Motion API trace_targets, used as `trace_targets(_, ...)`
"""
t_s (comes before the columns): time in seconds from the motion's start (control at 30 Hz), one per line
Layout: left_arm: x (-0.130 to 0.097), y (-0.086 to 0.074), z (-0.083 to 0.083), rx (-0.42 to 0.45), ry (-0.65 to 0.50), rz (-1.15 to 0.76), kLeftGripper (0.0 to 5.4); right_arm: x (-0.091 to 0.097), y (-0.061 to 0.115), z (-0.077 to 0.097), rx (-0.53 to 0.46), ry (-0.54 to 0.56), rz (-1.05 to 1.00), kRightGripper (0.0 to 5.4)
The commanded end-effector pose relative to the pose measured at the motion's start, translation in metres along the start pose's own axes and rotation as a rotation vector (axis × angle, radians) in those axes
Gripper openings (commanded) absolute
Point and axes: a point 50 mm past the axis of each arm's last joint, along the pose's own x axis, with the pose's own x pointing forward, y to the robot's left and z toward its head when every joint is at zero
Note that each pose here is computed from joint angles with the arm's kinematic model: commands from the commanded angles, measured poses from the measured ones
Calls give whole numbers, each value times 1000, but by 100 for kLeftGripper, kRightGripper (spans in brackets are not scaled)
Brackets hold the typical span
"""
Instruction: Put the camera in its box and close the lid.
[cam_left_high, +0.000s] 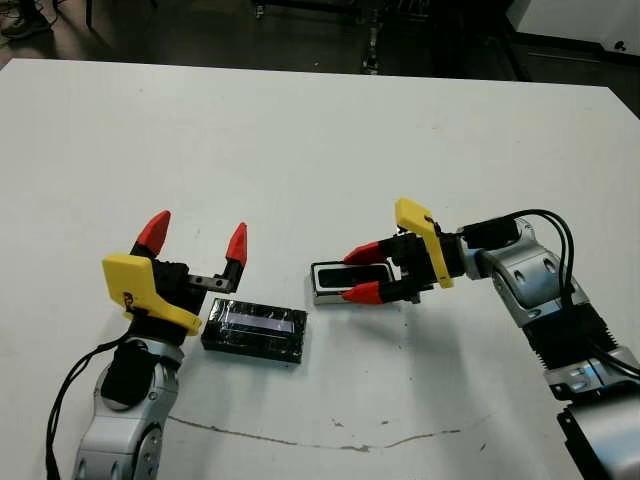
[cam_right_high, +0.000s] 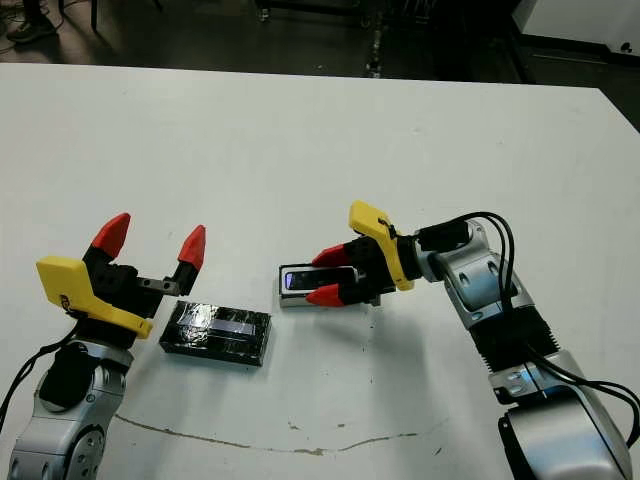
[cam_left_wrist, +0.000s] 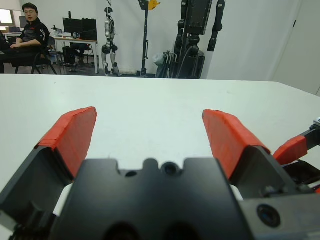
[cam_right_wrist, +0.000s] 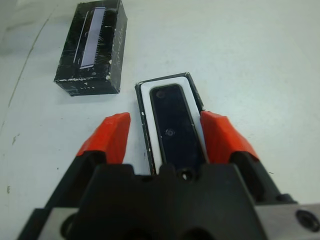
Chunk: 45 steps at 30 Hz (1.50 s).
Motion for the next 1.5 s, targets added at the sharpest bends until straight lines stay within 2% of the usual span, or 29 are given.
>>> trace_targets(0.03, -1, -1, 0, 7, 14, -4, 540, -11, -5, -16, 46, 42, -63, 425)
trace_targets(0.17, -1, -1, 0, -1, 19, -2, 540, -14, -8, -13, 9, 37, -48, 491)
trace_targets(0.27, -1, 0, -1, 8, 17, -2, 540, -22, -10, -4, -39, 2, -53, 538)
trace_targets(0.37, -1, 0, -1, 11, 14, -2, 540, -33, -11, 8, -63, -28, -65, 538)
trace_targets(0.5, -1, 0, -1, 1, 17, -4, 540, -49, -9, 23, -103, -123, -111, 538)
trace_targets(0.73, -1, 1, 0, -12, 18, -14, 540, -80, 1, 42, -63, -350, -204, 538)
trace_targets(0.8, -1, 2, 0, 1, 13, -23, 540, -83, 5, 39, -16, -422, -264, 538)
trace_targets(0.97, 0, 10, 3, 36, -3, -33, 540, -80, 23, 19, 93, -572, -509, 538)
trace_targets(1.07, 1, 16, 6, 64, -14, -41, 540, -73, 35, 6, 200, -645, -624, 505)
trace_targets(1.27, 3, 27, 17, 131, -26, -72, 540, -63, 58, -15, 347, -638, -967, 421)
trace_targets(1.5, 7, 39, 32, 187, -39, -147, 540, -56, 74, -23, 413, -640, -1185, 310)
